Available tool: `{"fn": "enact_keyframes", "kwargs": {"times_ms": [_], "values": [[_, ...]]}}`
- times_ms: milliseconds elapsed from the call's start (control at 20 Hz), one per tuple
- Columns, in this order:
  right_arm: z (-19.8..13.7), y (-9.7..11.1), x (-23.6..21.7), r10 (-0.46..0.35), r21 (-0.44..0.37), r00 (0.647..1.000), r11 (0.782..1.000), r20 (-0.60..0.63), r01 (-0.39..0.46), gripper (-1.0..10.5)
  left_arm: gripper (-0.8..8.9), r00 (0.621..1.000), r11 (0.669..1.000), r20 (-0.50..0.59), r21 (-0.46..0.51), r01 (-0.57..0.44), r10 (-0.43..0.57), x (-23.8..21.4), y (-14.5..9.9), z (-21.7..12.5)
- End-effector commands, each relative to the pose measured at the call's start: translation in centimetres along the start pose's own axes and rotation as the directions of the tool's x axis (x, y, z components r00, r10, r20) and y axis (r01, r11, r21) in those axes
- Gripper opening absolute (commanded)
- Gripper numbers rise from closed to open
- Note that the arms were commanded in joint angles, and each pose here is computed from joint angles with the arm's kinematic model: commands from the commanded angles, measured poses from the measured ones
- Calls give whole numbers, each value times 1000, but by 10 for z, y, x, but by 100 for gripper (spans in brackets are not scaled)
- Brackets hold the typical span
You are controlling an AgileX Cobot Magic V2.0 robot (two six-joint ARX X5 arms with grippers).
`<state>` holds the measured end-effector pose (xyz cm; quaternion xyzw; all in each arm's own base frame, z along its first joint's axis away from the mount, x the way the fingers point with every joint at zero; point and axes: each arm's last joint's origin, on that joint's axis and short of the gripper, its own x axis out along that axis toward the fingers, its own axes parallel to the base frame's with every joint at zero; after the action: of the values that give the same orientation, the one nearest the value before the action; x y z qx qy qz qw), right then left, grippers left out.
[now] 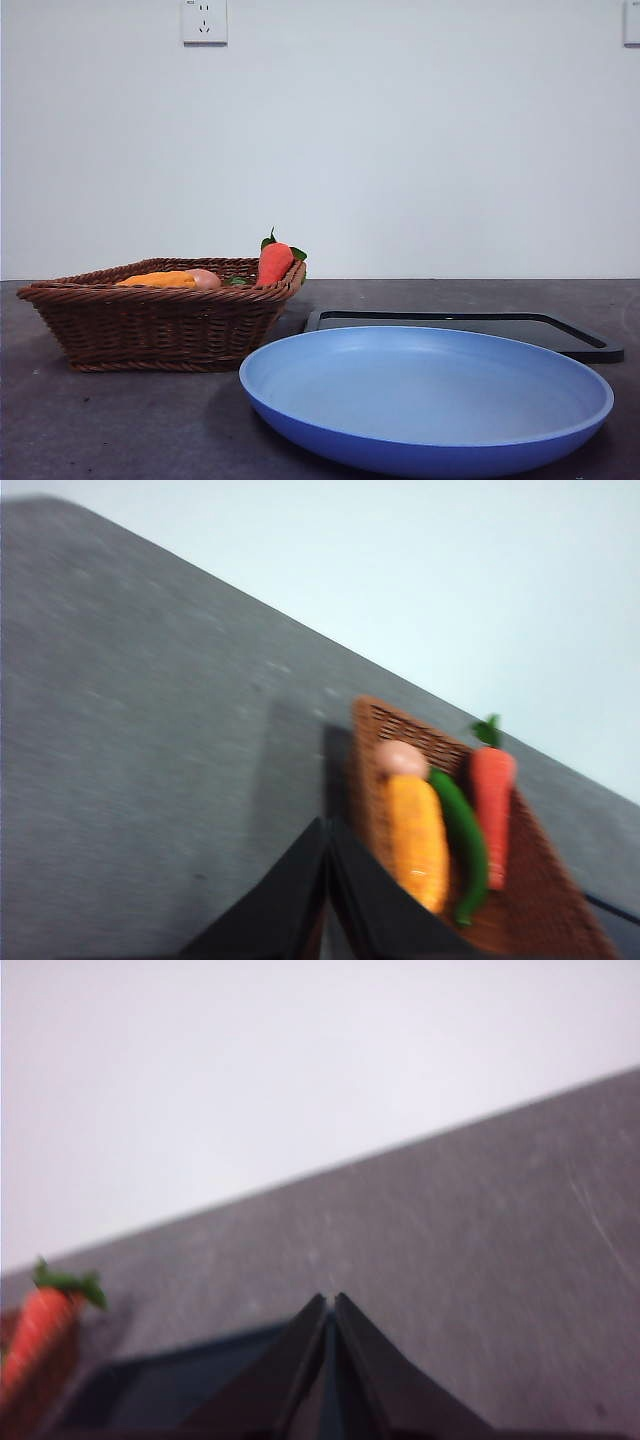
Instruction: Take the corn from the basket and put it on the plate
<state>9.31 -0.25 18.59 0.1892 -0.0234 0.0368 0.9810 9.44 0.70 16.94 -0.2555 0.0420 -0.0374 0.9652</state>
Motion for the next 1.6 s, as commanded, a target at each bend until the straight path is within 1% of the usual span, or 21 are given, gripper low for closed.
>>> {"fn": "enact_keyframes", "kwargs": {"times_ms": [50,250,400,600,800,900,950,1100,1200,1300,1400,1600], "values": [[19,8,-4,26,23,998,999,61,-27,2,7,998,998,32,-35,51,-50,-6,-11,17],[38,17,-6,24,15,999,1000,33,-25,2,7,997,997,20,-37,74,-73,-11,-23,34],[54,24,-6,32,-16,999,999,-15,-33,2,7,995,995,-19,8,99,-99,-13,-33,49],[75,33,-1,44,-72,995,996,-94,-51,2,7,984,989,-115,52,139,-132,-11,-46,68],[90,40,9,66,-111,971,989,-228,-93,2,7,952,977,-254,81,198,-172,-5,-57,84],[94,42,15,90,-115,948,985,-306,-130,2,7,929,970,-320,89,224,-186,-2,-60,91],[96,44,18,106,-118,931,981,-350,-156,2,7,917,967,-351,92,236,-190,0,-62,94],[100,47,26,166,-107,867,964,-469,-242,2,7,876,957,-436,98,274,-206,5,-67,101],[102,49,30,197,-94,818,952,-541,-292,2,7,845,950,-490,93,297,-216,8,-70,105],[104,50,34,206,-77,777,948,-594,-310,2,7,812,945,-540,86,316,-222,9,-73,107],[106,52,37,207,-59,745,948,-634,-314,2,7,778,938,-586,84,335,-226,11,-76,106],[108,57,42,217,-38,685,941,-696,-338,2,7,704,924,-671,72,375,-233,12,-81,102]]}}
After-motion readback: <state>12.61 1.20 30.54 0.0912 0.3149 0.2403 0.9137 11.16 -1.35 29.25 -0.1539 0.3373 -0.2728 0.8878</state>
